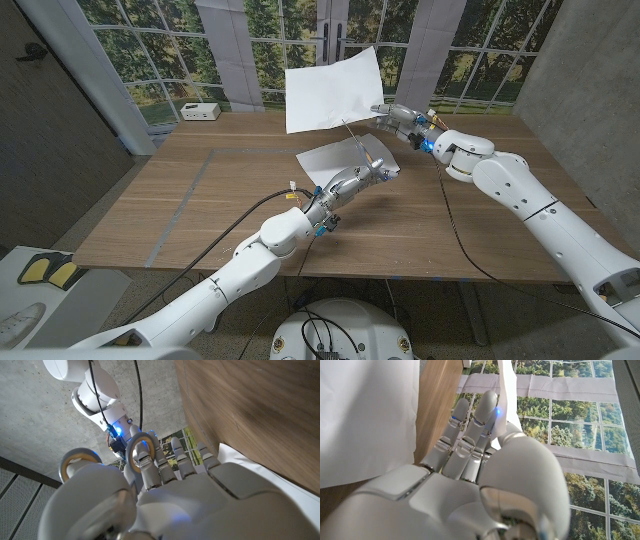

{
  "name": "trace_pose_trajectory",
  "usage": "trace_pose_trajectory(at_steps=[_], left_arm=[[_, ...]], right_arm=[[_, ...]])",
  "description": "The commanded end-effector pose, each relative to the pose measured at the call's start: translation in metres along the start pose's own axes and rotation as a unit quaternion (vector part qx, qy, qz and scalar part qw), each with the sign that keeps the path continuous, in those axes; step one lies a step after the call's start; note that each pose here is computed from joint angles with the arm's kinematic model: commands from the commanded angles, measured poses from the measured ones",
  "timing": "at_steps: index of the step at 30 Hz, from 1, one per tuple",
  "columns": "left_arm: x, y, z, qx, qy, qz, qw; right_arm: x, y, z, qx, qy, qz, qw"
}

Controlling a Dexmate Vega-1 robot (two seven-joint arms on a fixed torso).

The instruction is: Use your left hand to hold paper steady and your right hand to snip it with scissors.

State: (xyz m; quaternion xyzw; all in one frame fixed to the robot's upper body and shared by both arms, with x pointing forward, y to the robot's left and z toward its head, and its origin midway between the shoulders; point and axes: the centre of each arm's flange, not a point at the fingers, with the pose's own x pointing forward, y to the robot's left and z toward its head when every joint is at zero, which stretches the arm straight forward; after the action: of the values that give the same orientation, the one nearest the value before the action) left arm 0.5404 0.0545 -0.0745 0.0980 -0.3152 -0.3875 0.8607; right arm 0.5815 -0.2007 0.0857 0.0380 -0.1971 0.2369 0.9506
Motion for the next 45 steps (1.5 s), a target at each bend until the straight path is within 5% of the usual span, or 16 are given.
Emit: trace_pose_trajectory(at_steps=[1,35,45], left_arm=[[-0.003,0.002,0.002,0.002,-0.003,0.009,1.0],[0.005,0.011,0.003,0.008,-0.002,0.006,1.0],[0.003,0.01,0.002,0.011,0.002,0.01,1.0]], right_arm=[[0.003,0.005,-0.006,0.006,0.003,0.033,0.9994],[0.0,-0.001,-0.017,-0.003,0.026,0.04,0.9989],[-0.002,-0.002,-0.016,-0.058,0.012,0.037,0.9976]])
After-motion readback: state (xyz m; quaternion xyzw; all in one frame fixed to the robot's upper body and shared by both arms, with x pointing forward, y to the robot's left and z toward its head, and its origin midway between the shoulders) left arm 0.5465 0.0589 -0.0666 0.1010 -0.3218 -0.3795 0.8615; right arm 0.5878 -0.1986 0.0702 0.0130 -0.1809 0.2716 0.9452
